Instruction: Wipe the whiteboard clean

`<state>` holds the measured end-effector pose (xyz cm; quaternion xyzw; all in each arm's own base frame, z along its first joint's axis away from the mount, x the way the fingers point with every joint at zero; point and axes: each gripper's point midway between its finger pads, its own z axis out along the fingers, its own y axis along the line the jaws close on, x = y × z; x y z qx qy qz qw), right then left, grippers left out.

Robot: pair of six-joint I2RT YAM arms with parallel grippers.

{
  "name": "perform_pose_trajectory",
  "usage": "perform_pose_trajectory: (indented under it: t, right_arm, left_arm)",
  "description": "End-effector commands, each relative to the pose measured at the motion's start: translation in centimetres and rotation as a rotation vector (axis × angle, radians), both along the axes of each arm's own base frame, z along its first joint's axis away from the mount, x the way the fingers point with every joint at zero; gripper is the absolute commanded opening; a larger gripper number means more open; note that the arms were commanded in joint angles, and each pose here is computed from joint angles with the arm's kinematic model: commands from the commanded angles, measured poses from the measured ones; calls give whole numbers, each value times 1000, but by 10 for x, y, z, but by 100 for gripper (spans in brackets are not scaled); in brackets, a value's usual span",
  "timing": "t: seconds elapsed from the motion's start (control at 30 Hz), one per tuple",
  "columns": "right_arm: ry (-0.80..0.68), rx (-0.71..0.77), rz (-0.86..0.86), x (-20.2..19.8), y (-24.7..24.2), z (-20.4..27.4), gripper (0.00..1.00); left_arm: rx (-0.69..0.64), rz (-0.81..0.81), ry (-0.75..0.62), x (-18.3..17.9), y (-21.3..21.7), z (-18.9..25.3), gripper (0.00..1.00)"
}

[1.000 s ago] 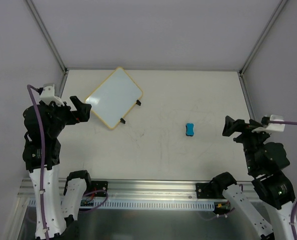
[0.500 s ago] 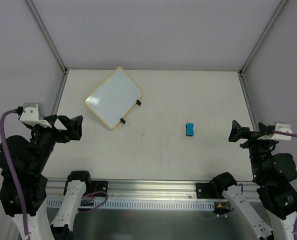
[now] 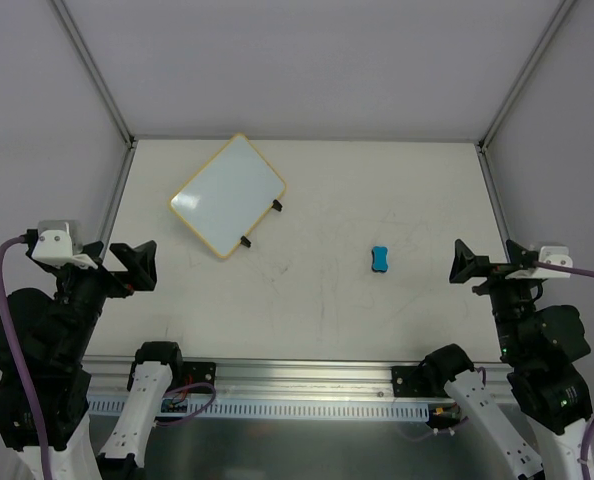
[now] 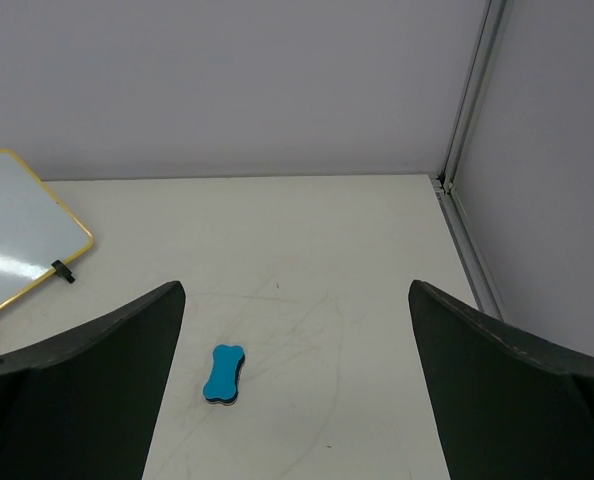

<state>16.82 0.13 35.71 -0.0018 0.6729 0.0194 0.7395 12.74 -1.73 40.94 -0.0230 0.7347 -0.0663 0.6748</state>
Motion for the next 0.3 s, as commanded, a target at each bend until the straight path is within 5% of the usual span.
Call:
perform_pose_trajectory:
  t: [0.0, 0.27]
  right_arm:
    - [-72, 5, 10, 0, 1, 17, 99]
    - [-45, 15, 32, 9, 10, 12, 99]
  left_arm:
    - [20, 26, -2, 1, 6, 0, 99]
    - [18, 27, 7, 2, 6, -3, 99]
